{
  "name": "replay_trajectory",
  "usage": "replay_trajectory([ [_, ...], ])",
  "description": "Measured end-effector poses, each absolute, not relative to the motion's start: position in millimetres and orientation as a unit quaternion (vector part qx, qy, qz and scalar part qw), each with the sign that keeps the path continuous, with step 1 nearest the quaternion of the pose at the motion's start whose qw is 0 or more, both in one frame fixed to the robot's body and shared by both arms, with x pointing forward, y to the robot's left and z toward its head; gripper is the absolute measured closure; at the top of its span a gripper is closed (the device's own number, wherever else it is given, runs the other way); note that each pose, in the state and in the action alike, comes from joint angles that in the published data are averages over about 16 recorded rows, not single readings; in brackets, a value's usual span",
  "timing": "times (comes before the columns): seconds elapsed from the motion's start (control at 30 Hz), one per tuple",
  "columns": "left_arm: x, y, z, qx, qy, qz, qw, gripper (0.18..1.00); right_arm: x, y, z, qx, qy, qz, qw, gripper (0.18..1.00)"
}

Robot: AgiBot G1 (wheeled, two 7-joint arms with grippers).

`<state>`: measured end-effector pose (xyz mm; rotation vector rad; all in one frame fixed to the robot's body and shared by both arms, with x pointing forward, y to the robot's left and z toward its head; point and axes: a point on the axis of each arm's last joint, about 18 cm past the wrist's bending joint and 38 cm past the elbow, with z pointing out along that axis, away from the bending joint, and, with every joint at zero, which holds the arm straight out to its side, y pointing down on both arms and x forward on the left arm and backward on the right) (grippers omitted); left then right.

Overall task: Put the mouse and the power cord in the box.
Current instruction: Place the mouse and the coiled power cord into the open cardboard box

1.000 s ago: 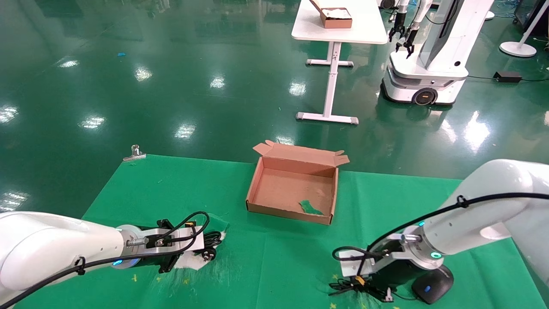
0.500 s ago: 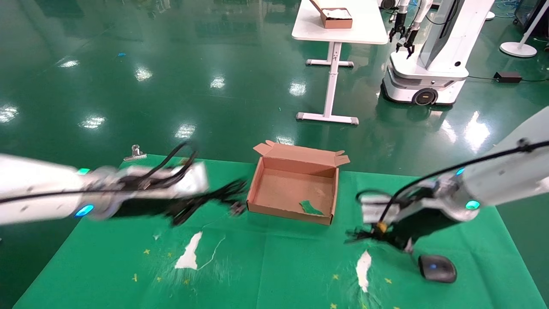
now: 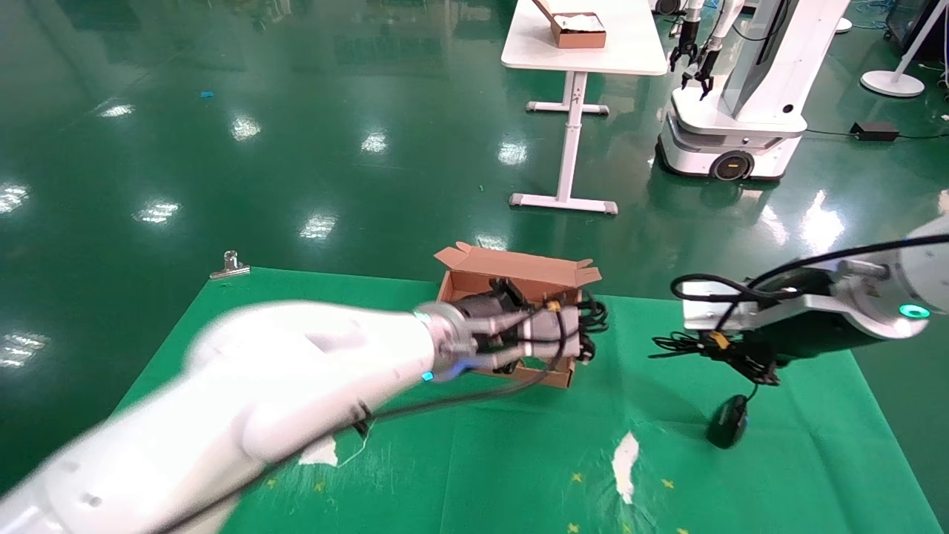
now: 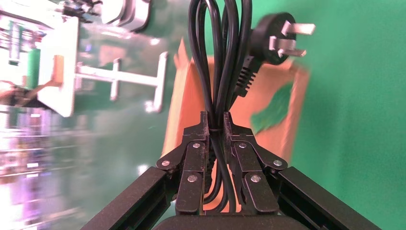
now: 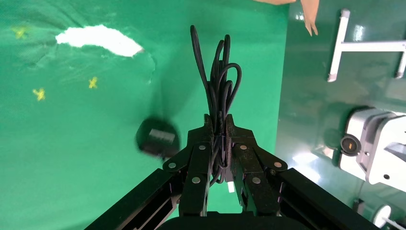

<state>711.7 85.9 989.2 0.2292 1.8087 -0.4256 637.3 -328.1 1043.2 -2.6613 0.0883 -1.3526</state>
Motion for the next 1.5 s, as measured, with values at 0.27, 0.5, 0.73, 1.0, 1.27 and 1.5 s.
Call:
replay_trajectory([
  [0.27,732,72,962,0.113,0.767,-0.155,0.612,0.947,617,-332,1045,-0.882,0.039,-0.463,0.072,0.960],
  [0.5,737,71,958,0.104,0.769,-0.163,0.609,0.936,612,-328,1049,-0.877,0.032,-0.474,0.072,0.961],
  [0.73,743,81,969,0.081,0.767,-0.169,0.613,0.893,616,-317,1060,-0.870,0.012,-0.488,0.070,0.961],
  [1.0,760,144,1008,0.003,0.751,-0.171,0.638,0.791,627,-295,1081,-0.860,-0.026,-0.506,0.064,0.961],
  [1.27,757,246,1039,-0.074,0.726,-0.171,0.662,0.620,644,-263,1102,-0.849,-0.077,-0.520,0.057,0.961],
  [1.5,743,295,1043,-0.095,0.719,-0.175,0.666,0.459,670,-225,1113,-0.836,-0.129,-0.530,0.056,0.961],
])
